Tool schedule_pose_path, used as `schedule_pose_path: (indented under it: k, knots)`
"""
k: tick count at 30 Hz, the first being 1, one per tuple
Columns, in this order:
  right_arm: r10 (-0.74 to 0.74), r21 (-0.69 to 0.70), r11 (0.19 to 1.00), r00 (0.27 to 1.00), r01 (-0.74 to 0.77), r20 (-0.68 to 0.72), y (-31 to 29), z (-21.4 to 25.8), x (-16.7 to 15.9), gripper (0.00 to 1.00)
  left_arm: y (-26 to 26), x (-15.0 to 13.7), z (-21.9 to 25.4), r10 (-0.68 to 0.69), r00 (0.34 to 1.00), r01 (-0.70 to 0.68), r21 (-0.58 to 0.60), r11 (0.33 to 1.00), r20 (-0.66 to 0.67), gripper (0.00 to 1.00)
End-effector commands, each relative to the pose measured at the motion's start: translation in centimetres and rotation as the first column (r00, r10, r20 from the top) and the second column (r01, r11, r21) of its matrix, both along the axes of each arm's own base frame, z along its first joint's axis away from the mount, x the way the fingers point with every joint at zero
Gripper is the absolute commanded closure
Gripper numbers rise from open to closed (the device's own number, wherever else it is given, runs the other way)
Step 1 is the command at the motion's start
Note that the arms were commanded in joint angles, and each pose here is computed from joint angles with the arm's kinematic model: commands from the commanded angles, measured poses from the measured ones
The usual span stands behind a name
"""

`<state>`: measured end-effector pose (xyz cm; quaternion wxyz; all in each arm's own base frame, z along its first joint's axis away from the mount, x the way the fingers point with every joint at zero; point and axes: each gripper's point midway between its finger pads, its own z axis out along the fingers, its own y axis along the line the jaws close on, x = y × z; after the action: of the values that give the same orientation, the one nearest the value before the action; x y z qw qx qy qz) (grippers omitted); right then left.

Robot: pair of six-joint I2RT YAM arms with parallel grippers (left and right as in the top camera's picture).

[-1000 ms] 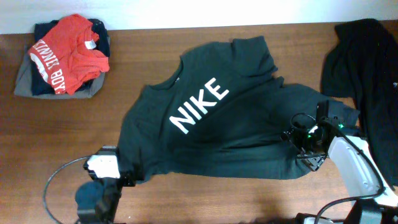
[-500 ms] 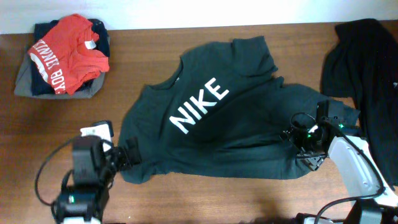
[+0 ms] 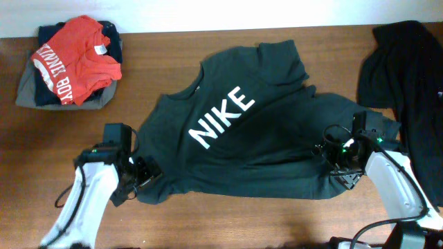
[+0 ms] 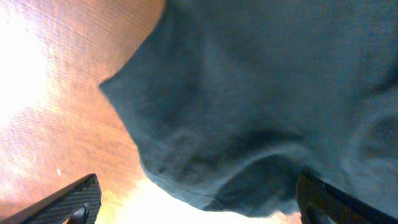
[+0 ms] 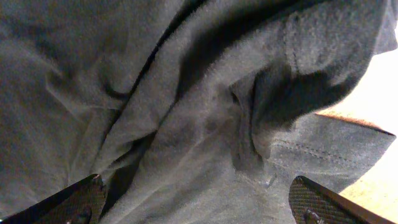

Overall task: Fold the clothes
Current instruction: 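Move the left gripper to the shirt's lower left hem corner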

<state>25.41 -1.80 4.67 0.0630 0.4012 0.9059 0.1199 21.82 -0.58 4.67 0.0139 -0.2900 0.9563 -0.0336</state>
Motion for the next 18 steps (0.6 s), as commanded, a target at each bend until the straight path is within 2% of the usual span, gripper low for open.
schedule_pose_path:
  k: [1, 7, 13, 18]
  knots:
    - [0.004, -0.003, 1.0, 1.0, -0.004, 0.015, -0.2, 0.5, 0.5, 0.02, 0.1, -0.3, -1.3, 0.134, 0.988, -0.136, -0.02, 0.991, -0.077, 0.01]
    - [0.003, -0.003, 1.0, 1.0, -0.003, 0.015, -0.2, 0.5, 0.5, 0.02, 0.2, -0.8, -3.0, 0.153, 0.977, -0.157, -0.013, 0.988, -0.145, 0.01]
    - [0.004, -0.003, 1.0, 1.0, -0.004, 0.014, -0.2, 0.5, 0.5, 0.02, 0.2, -1.6, -3.8, 0.29, 0.94, -0.292, 0.011, 0.956, -0.179, 0.01]
    - [0.003, -0.004, 1.0, 1.0, -0.003, 0.018, -0.3, 0.5, 0.6, 0.02, 0.8, -1.9, -4.4, 0.291, 0.942, -0.289, 0.04, 0.957, -0.167, 0.01]
